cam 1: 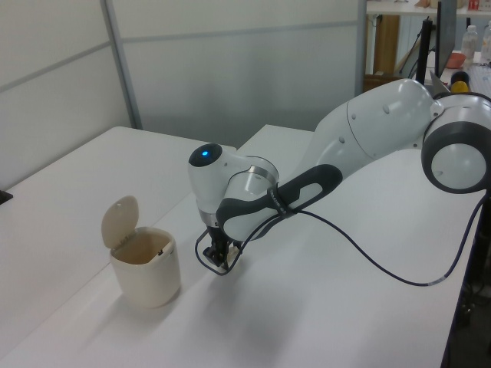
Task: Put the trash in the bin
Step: 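Close the gripper around the paper ball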
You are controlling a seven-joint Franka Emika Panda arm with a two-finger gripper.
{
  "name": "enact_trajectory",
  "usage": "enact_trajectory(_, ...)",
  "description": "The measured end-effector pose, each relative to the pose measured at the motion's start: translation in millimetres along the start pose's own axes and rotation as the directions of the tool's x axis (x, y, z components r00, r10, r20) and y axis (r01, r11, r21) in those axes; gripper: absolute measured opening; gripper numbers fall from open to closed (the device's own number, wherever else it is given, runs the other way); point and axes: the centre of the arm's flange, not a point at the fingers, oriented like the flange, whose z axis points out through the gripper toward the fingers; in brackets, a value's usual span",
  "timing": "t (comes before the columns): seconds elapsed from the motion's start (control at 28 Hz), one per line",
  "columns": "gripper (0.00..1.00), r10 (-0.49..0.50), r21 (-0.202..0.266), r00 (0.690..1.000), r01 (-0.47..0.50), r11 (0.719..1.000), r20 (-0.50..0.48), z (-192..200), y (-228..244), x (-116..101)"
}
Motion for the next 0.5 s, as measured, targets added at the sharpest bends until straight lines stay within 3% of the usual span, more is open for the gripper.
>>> enact_trajectory(0.21, 0.34, 0.007, 0.003, 1.0, -0.007, 1.0, -0.014, -7.1, 1.4, 3.9)
enact_trajectory(0.5, 0.26, 0.065, 0.041, 0.994, -0.062, 0.997, -0.084, -59.0, 17.5, 16.2)
